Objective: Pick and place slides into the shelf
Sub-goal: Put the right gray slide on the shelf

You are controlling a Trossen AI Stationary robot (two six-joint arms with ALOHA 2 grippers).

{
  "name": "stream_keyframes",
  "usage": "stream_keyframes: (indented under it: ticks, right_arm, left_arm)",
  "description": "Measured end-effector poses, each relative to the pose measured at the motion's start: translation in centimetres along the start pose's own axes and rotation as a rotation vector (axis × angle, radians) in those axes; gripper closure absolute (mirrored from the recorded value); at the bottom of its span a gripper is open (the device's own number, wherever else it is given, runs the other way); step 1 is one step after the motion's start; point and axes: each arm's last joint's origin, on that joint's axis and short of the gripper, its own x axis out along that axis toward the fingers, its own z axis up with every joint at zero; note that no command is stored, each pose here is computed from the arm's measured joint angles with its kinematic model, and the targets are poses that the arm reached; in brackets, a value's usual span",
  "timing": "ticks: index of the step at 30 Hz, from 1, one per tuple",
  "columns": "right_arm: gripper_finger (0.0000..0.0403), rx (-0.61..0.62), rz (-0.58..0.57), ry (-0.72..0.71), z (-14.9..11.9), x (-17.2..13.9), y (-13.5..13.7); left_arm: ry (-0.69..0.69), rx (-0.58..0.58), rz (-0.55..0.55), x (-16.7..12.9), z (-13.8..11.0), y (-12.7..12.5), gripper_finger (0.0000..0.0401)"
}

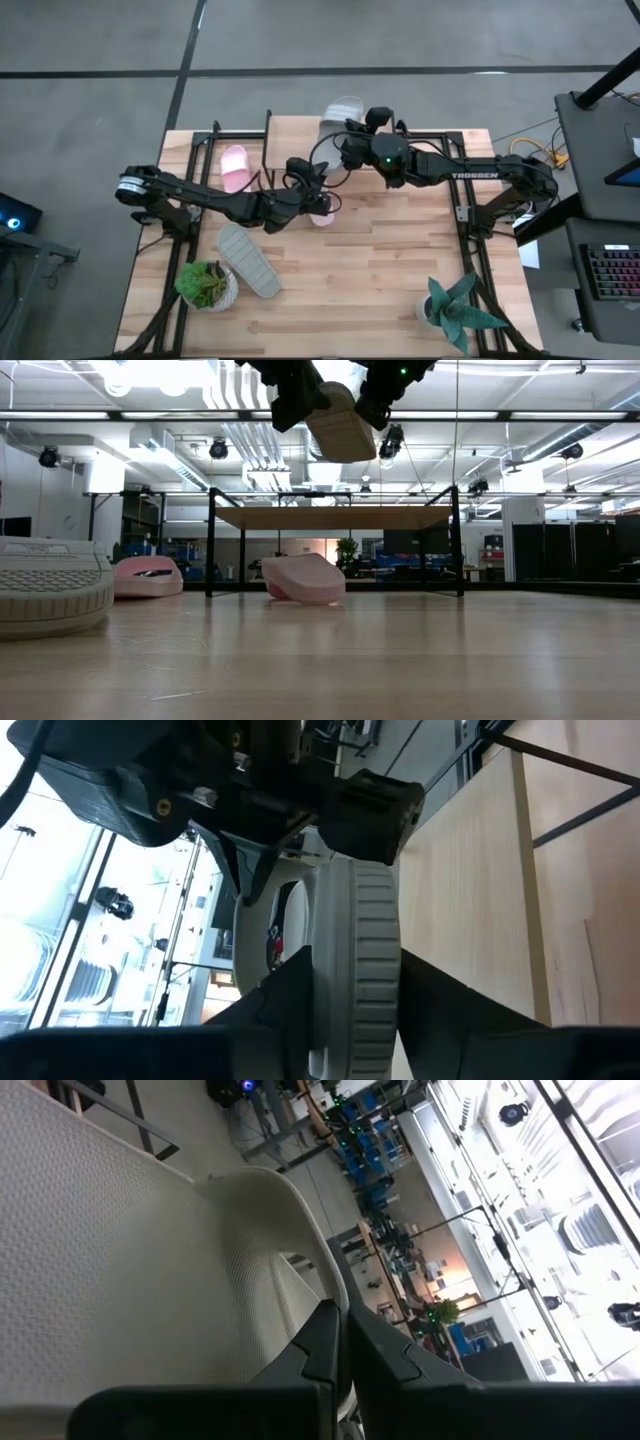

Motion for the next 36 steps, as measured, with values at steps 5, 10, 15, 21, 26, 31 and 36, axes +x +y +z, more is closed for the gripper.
stream_keyframes:
  ticks: [5,10,15,21,26,31,36]
  right_arm:
    - [0.0394,-0.003,0.003,-0.004,0.02,-0.02,-0.01]
    - [0.0394,0.004,0.030,-0.040,0.23,-0.17,0.15]
    - [0.0394,0.004,0.037,-0.049,0.32,-0.26,0.23]
    - [0.0394,0.003,0.035,-0.047,0.30,-0.24,0.21]
    - [0.0394,0.008,0.034,-0.050,0.35,-0.30,0.19]
    - [0.0394,0.018,0.031,-0.049,0.39,-0.35,0.15]
    - [0.0393,0.035,0.031,-0.050,0.44,-0.37,0.05]
  left_arm:
    - [0.000,0.006,0.000,0.02,0.00,-0.02,0.0296]
    - [-0.002,0.021,-0.002,0.08,-0.03,-0.01,0.0287]
    - [-0.001,0.027,-0.004,0.08,-0.05,-0.04,0.0266]
    - [0.000,0.031,-0.003,0.09,-0.06,0.00,0.0247]
    - [0.001,0.060,-0.003,0.14,-0.07,-0.02,0.0301]
    - [0.006,0.076,-0.004,0.28,-0.15,-0.05,0.0372]
    - [0.023,0.074,0.005,0.27,-0.19,-0.01,0.0372]
